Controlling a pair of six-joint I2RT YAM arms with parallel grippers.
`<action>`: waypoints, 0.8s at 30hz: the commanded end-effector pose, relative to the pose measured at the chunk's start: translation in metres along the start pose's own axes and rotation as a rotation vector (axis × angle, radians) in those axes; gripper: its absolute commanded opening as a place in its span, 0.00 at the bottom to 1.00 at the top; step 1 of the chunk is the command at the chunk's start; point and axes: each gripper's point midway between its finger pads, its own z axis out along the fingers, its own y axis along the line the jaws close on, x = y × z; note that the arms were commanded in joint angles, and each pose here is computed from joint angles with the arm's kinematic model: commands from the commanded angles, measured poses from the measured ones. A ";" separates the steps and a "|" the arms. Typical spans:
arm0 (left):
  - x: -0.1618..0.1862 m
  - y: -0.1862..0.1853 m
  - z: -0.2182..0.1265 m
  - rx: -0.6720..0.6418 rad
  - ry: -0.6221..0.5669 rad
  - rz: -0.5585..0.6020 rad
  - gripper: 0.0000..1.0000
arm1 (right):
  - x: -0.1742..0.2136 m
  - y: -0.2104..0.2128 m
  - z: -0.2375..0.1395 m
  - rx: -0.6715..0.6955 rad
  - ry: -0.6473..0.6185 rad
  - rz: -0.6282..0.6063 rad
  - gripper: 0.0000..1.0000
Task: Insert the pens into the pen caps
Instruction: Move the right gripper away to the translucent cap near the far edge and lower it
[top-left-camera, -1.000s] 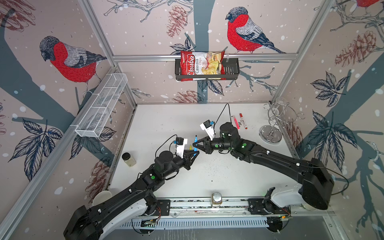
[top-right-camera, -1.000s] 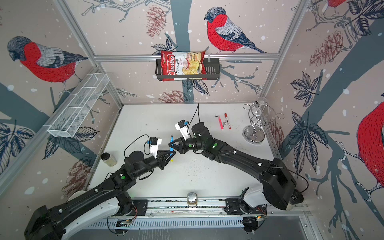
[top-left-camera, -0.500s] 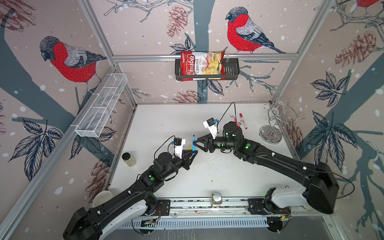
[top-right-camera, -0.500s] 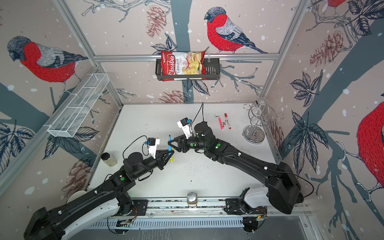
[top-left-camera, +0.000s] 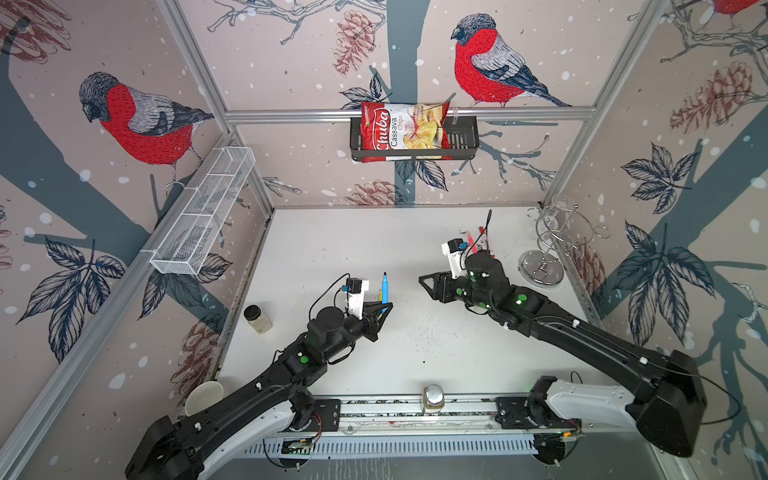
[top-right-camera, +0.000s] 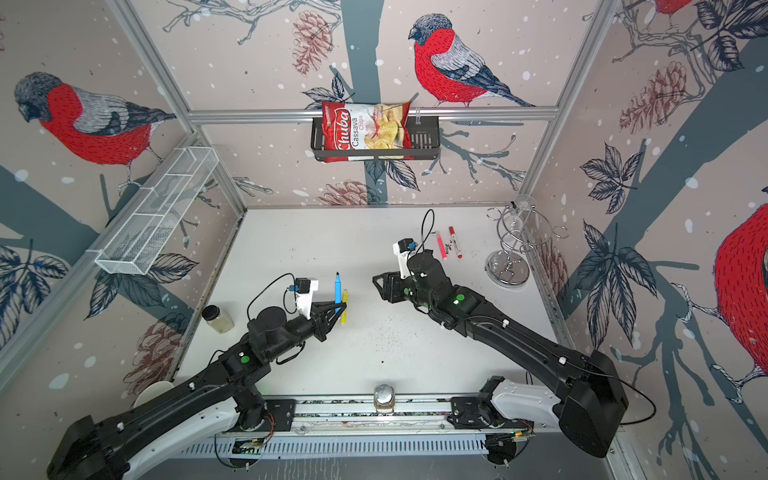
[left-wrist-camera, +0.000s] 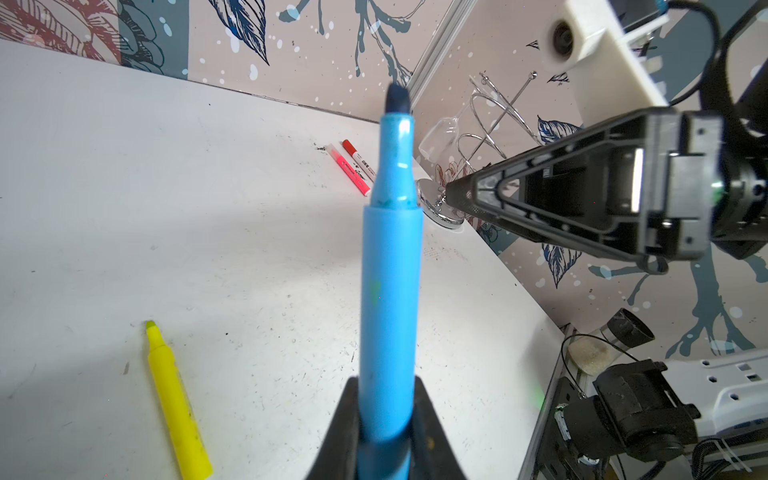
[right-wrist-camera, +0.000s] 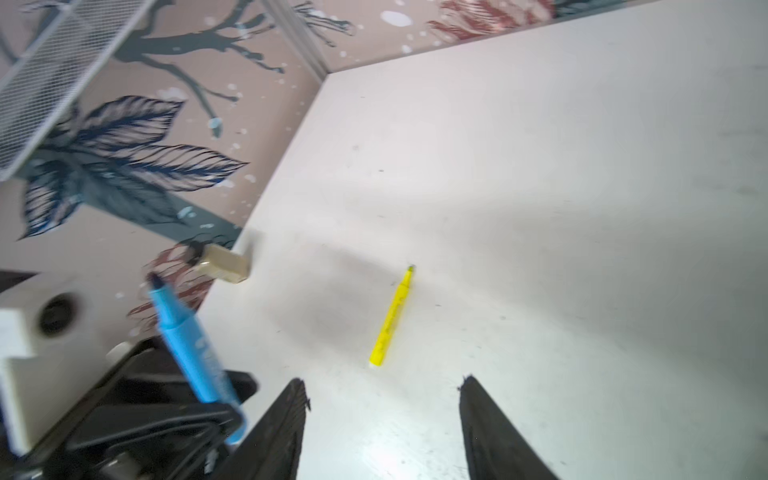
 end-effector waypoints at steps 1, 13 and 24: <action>-0.006 -0.001 0.001 -0.003 -0.021 0.018 0.00 | 0.009 -0.051 -0.004 0.188 0.028 0.102 0.60; -0.002 0.003 -0.001 -0.015 -0.016 0.013 0.00 | 0.049 -0.142 0.002 0.463 0.196 0.283 0.58; -0.002 0.002 0.001 -0.010 -0.006 0.014 0.00 | 0.073 -0.164 0.016 0.525 0.281 0.319 0.60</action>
